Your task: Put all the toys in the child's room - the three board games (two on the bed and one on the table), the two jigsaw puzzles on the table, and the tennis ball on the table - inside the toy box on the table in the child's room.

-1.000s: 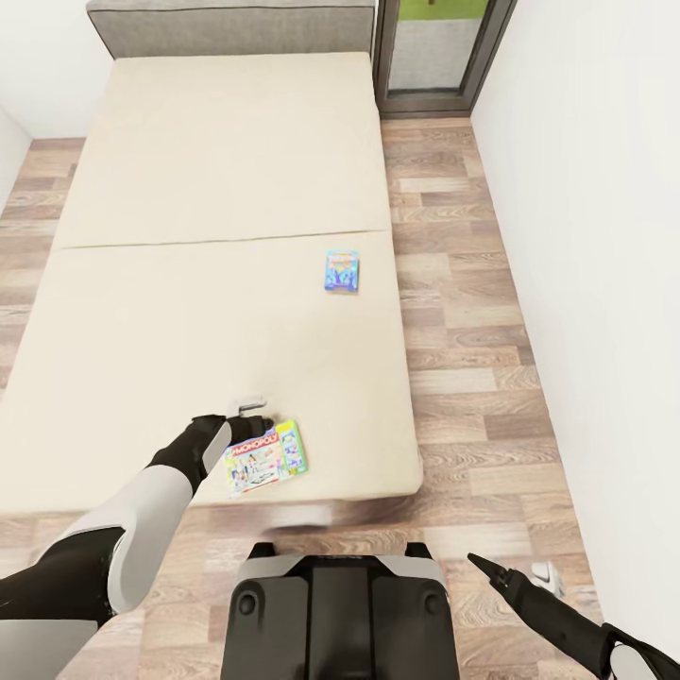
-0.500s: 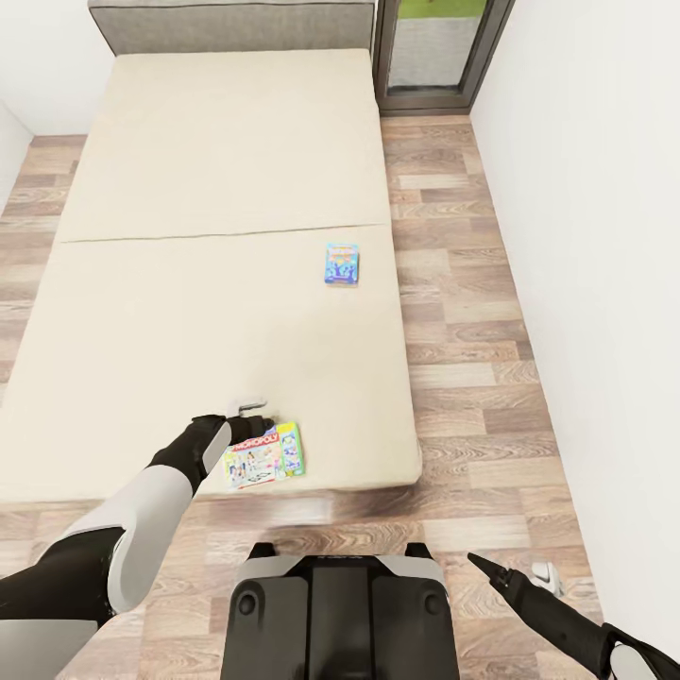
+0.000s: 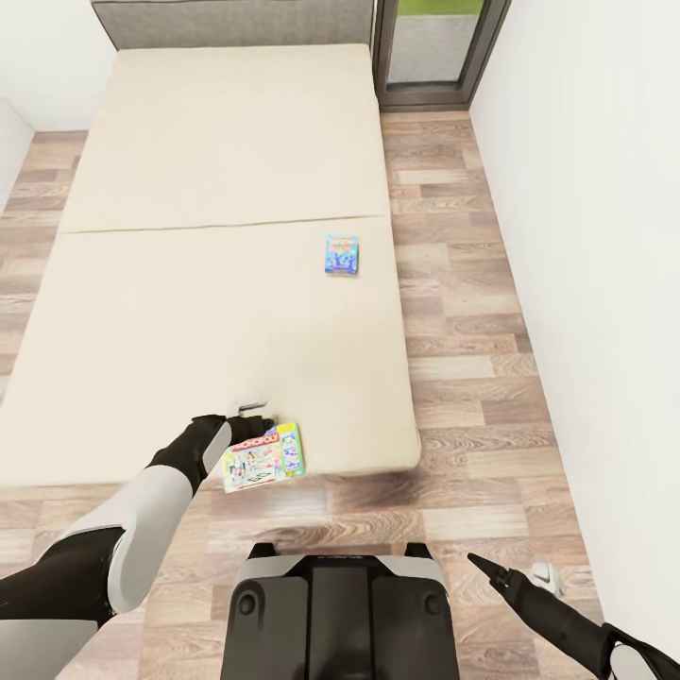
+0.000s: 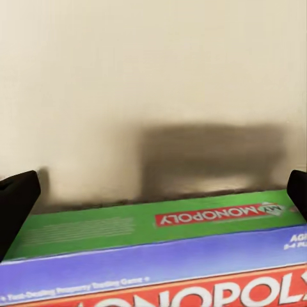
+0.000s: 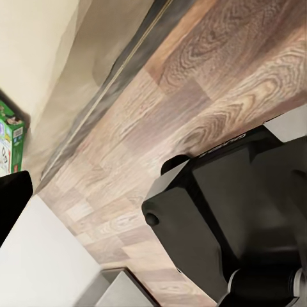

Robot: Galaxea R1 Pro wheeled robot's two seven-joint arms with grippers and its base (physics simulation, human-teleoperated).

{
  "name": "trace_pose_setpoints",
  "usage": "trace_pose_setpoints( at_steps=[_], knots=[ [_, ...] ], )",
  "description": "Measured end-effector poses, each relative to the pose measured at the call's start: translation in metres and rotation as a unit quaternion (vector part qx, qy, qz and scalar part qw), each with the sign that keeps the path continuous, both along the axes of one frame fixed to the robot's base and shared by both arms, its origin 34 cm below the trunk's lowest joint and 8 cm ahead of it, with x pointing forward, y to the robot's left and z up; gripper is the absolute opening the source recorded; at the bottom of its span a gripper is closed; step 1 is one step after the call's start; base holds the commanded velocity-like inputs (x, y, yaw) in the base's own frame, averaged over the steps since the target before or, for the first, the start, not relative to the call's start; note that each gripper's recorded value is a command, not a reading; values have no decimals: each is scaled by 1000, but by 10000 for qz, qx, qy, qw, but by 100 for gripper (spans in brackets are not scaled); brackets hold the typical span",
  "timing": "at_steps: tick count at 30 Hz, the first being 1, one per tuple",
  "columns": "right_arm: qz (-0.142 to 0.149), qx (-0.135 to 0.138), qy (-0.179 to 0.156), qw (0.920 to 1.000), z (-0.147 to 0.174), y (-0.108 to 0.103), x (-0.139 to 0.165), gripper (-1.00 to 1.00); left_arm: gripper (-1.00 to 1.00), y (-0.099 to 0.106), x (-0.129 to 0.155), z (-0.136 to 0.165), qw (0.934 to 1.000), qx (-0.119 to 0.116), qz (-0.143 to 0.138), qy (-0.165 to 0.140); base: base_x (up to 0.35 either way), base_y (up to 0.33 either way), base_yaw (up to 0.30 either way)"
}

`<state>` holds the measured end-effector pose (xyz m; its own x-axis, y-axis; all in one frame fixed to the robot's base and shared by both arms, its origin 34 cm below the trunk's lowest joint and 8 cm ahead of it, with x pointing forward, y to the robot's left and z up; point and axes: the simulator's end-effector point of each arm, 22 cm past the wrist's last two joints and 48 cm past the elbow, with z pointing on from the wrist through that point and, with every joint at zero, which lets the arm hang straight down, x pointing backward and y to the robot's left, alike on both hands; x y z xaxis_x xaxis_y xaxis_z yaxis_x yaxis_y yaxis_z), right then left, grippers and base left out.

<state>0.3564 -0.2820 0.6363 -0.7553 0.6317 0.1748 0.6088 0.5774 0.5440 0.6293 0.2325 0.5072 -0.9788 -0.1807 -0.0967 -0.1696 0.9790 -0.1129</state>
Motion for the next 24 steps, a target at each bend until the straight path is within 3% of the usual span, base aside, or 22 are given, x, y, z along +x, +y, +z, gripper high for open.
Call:
trace_pose_setpoints(
  at_steps=[24],
  knots=[
    [3,-9,1,10000,0,-1,0,100,100,1,0,0,10000,13,-11,-3,-9,0,0]
  ],
)
